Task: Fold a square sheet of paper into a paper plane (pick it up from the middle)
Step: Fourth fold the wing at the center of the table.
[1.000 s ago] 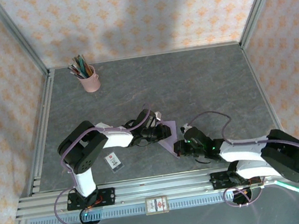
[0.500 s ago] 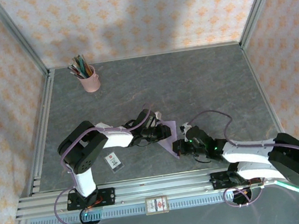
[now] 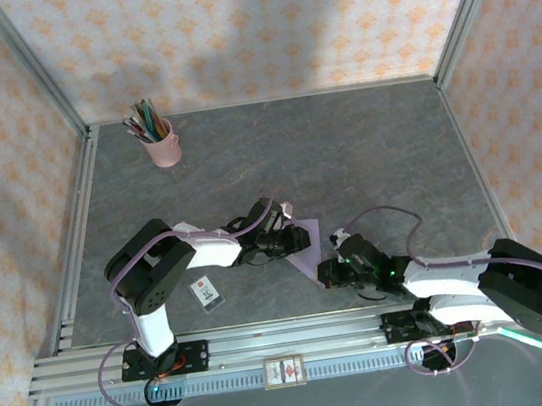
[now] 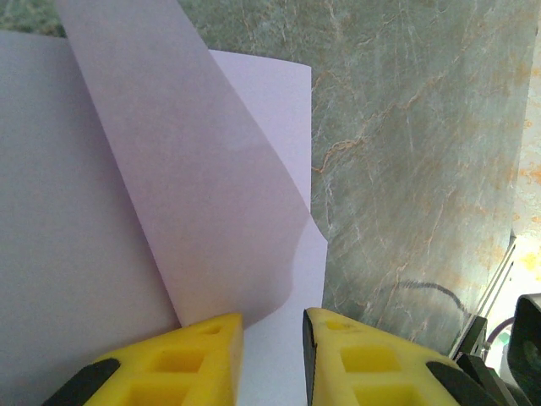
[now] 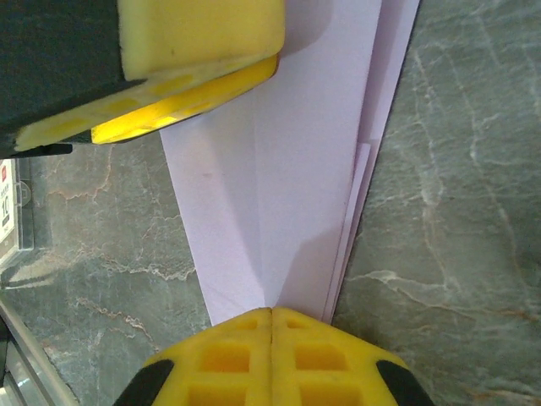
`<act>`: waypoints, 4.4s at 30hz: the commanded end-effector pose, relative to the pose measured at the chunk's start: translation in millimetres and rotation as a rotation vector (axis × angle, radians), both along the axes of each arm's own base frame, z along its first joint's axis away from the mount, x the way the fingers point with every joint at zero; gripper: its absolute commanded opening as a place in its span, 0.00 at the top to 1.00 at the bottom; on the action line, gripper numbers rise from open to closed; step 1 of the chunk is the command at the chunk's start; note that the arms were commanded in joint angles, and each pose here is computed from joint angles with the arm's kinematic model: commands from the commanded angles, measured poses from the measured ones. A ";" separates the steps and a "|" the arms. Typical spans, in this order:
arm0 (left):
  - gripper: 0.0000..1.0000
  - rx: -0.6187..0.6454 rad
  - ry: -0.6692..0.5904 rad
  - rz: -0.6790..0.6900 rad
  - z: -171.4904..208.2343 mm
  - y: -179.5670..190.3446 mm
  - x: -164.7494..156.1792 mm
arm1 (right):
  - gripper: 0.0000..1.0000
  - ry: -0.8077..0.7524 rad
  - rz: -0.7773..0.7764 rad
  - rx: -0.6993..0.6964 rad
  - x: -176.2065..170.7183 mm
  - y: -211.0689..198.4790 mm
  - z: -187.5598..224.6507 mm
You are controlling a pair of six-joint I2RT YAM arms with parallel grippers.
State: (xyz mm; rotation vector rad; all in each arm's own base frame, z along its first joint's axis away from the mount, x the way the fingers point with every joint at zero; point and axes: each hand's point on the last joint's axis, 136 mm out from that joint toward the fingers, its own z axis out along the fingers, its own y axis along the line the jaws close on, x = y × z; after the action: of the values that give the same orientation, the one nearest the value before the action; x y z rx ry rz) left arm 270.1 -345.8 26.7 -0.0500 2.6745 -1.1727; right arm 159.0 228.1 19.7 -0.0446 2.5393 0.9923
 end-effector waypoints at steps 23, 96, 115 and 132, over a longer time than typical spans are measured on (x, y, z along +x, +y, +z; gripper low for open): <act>0.71 0.109 0.026 0.013 -27.8 14.3 -5.0 | 0.98 0.023 -0.007 -0.058 -10.7 -11.0 -11.7; 0.71 0.151 0.038 0.029 -38.5 22.0 -6.3 | 0.99 0.115 0.105 -0.108 -36.2 -11.1 -24.7; 0.71 0.175 0.046 0.043 -45.4 26.4 -6.2 | 0.99 0.192 0.156 -0.124 -58.6 -18.1 -31.9; 0.71 0.182 0.045 0.048 -44.8 27.8 -6.4 | 1.00 0.109 0.172 -0.099 -41.6 -0.4 5.4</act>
State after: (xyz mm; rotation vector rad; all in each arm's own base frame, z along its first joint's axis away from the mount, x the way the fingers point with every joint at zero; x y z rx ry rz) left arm 270.7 -346.0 25.5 -0.0539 2.6740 -1.1519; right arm 122.8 229.0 19.8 -0.2148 2.6941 0.9755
